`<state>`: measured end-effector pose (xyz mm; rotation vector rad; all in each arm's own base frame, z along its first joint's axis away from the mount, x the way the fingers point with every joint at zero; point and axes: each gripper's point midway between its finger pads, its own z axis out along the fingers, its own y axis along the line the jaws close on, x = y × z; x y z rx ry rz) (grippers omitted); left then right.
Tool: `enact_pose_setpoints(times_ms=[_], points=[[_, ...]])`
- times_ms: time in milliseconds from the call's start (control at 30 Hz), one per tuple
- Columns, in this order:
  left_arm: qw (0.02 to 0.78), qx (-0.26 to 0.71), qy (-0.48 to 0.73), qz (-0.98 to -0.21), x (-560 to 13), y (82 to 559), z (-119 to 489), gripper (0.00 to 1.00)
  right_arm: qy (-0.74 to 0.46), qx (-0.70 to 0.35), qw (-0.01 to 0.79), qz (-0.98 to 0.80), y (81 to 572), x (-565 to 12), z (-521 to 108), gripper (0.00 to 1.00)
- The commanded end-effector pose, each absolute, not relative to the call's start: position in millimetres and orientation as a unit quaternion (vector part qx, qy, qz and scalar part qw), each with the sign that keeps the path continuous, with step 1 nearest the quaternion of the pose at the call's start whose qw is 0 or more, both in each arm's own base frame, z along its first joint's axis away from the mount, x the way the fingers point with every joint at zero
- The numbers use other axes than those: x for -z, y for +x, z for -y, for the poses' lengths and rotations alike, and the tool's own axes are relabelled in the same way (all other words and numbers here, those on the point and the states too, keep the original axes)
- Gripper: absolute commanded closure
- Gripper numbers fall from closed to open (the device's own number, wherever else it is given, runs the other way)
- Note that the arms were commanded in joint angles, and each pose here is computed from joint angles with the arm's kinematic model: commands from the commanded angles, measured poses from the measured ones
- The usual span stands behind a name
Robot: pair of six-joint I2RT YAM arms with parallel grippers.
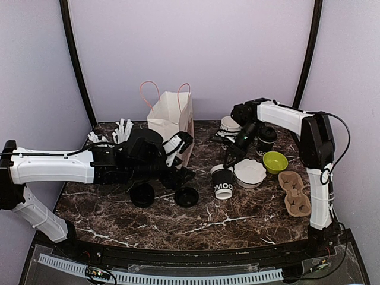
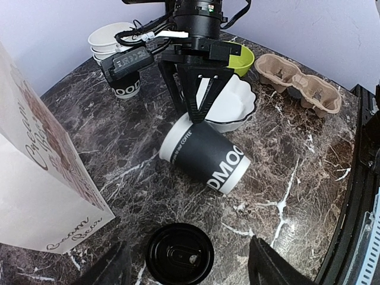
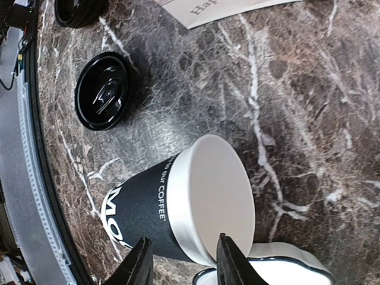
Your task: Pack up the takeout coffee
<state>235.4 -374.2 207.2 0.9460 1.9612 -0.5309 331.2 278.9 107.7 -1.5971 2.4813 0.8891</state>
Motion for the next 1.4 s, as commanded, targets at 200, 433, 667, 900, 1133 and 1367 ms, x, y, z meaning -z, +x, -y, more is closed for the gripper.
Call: enact_pose_setpoints(times_ms=[200,433,667,900,1133,1367], points=[[0.44,0.23,0.386,-0.777,-213.5,228.6,373.3,0.31,-0.53,-0.315,-0.007,-0.787,306.0,-100.0,-277.0,0.6],[0.438,0.232,0.387,-0.778,-211.1,227.1,372.9,0.31,-0.548,-0.346,-0.021,-0.762,292.9,-98.6,-283.5,0.58],[0.441,0.232,0.386,-0.776,-212.7,227.1,371.8,0.31,-0.563,-0.372,-0.045,-0.737,270.8,-101.5,-286.4,0.65],[0.44,0.228,0.391,-0.776,-211.0,226.7,370.6,0.31,-0.561,-0.38,-0.047,-0.734,261.9,-106.8,-286.2,0.89],[0.437,0.211,0.392,-0.782,-208.1,227.1,363.1,0.31,-0.586,-0.359,0.005,-0.726,245.4,-158.9,-292.5,1.0],[0.394,0.152,0.407,-0.81,-171.3,223.1,338.8,0.31,-0.636,-0.204,0.092,-0.738,242.7,-175.9,-293.5,1.0]])
